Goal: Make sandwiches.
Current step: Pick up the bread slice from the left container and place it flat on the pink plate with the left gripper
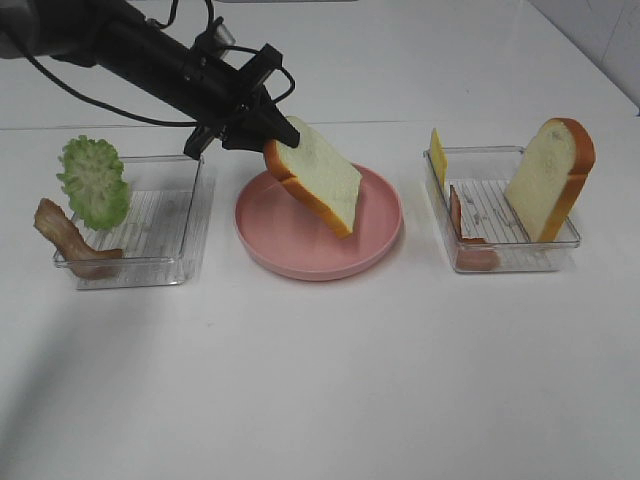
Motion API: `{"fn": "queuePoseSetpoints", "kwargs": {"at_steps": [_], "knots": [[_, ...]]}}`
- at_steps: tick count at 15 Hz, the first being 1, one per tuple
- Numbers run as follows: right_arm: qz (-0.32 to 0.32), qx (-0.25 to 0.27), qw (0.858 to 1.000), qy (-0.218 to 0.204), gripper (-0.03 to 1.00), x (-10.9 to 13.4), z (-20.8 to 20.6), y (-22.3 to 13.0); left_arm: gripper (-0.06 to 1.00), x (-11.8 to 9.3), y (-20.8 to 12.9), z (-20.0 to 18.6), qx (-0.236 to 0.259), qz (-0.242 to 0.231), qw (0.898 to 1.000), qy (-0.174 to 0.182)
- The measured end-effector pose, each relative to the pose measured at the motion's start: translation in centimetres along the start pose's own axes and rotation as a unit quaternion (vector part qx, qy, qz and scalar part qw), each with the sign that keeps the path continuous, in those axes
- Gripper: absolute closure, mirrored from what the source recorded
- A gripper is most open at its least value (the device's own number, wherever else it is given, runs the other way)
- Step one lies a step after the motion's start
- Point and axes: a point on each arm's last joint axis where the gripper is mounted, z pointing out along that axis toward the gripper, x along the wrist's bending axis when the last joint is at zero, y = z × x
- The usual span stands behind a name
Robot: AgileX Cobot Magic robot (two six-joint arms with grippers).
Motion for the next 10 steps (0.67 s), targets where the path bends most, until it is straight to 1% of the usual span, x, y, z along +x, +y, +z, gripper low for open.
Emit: {"fn": "queuePoseSetpoints", "kwargs": {"at_steps": [2,5,9,10], "knots": [[0.000,0.000,1.000,0.000,0.15,0.0,0.0,0.0,0.75,0.7,-0.1,1.4,-0.006,-0.009,1.000,-0.003],[0.000,0.000,1.000,0.000,0.15,0.0,0.0,0.0,0.75,0.9,-0.5,3.0,-0.004,-0.004,1.000,0.000],[0.000,0.000,1.000,0.000,0.15,0.0,0.0,0.0,0.75,1.1,-0.7,3.4,0.000,-0.002,1.000,0.006],[0.000,0.000,1.000,0.000,0.15,0.0,0.0,0.0,0.73,1.1,-0.7,3.4,0.001,-0.001,1.000,0.007]]}}
